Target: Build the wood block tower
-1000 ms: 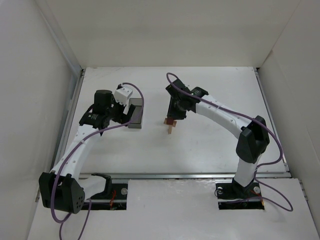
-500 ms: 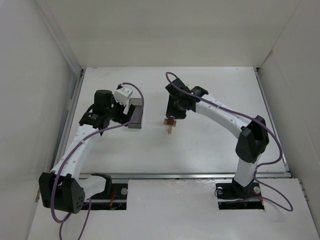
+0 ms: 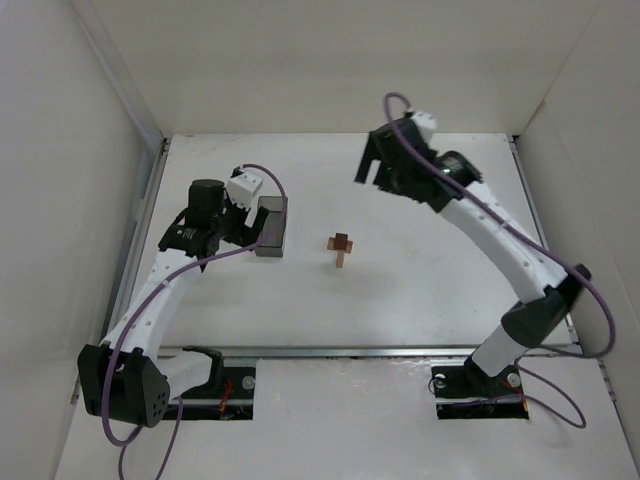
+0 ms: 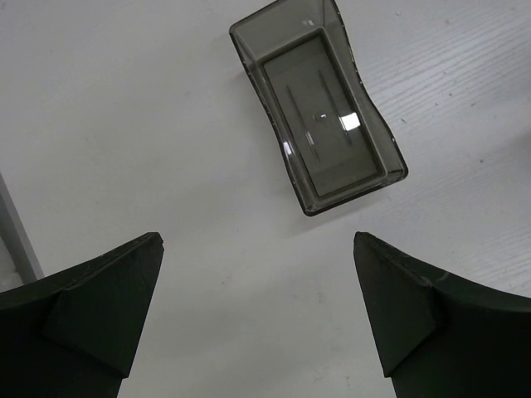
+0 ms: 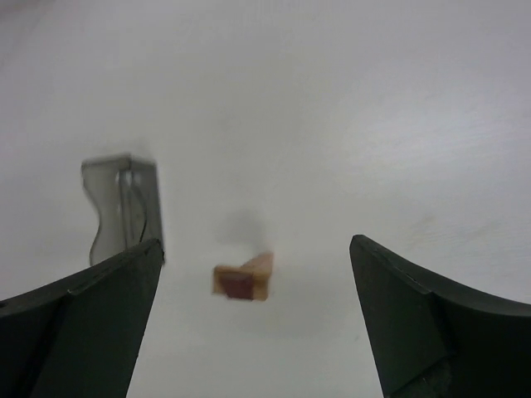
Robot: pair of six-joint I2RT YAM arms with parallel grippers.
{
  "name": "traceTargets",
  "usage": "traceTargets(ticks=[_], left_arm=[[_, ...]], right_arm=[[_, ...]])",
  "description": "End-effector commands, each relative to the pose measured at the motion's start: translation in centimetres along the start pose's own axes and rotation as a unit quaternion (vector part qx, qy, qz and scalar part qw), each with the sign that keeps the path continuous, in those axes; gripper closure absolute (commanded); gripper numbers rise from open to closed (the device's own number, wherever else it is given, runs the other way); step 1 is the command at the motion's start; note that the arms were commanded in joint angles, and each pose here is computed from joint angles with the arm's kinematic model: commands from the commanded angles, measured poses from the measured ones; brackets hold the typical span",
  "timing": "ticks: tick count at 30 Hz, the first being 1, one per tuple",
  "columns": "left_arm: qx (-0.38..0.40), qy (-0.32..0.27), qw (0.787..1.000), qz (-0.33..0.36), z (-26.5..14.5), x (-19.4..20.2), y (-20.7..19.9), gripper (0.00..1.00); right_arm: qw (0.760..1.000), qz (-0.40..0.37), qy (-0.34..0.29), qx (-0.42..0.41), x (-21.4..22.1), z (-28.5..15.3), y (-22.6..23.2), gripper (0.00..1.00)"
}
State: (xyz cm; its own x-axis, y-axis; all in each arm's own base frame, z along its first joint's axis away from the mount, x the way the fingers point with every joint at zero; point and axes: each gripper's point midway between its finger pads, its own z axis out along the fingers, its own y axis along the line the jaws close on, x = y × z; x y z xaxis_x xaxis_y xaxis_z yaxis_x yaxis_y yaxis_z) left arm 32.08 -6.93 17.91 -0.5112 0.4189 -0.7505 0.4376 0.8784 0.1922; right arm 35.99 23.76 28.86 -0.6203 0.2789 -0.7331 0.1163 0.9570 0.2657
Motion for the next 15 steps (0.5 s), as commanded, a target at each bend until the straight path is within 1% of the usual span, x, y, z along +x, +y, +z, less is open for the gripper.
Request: traceTargets(ticks=[1, 2, 3, 4, 6, 7, 8, 10, 12, 15], left_arm=[[-0.049, -0.034, 0.998, -0.021, -0.7, -1.6, 1.6, 0.01], [-0.066, -0.034, 0.997, -0.022, -0.7, -1.7, 2.2, 0.01], [-0.076, -0.036, 0.996, -0.028, -0.8, -1.8, 2.5, 0.01], [-0.085, -0.04, 0.995, -0.034, -1.0, -2.2, 2.9, 0.01], [-0.108, -0.034, 0.993, -0.04, -1.2, -1.9, 3.7, 0.01], [-0.114, -0.032, 0.992, -0.041, -1.2, -1.8, 3.9, 0.01], [-0.122, -0.039, 0.991, -0.041, -1.7, -2.3, 4.2, 0.01], [-0.133, -0.03, 0.99, -0.042, -1.8, -1.9, 4.5, 0.01], [-0.135, -0.024, 0.99, -0.044, -1.8, -1.7, 4.8, 0.01], [-0.139, -0.023, 0.989, -0.047, -2.2, -2.3, 5.2, 0.01]], right_arm=[[0.98, 0.015, -0.118, 0.159, -7.9, -3.4, -11.2, 0.0], [0.971, -0.002, -0.114, 0.208, -8.3, -3.1, -14.4, 0.0], [0.958, 0.015, -0.109, 0.264, -9.3, -2.9, -19.1, 0.0], [0.95, 0.022, -0.097, 0.296, -9.5, -2.6, -21.6, 0.0], [0.942, 0.043, -0.068, 0.324, -9.4, -2.5, -25.5, 0.0], [0.936, 0.066, -0.062, 0.341, -9.7, -2.8, -27.9, 0.0], [0.936, 0.078, -0.067, 0.338, -10.1, -2.6, -28.4, 0.0], [0.94, 0.085, -0.081, 0.319, -10.9, -2.8, -28.9, 0.0], [0.95, 0.088, -0.093, 0.284, -11.6, -3.0, -28.1, 0.0], [0.949, 0.088, -0.093, 0.288, -11.6, -3.1, -28.5, 0.0]])
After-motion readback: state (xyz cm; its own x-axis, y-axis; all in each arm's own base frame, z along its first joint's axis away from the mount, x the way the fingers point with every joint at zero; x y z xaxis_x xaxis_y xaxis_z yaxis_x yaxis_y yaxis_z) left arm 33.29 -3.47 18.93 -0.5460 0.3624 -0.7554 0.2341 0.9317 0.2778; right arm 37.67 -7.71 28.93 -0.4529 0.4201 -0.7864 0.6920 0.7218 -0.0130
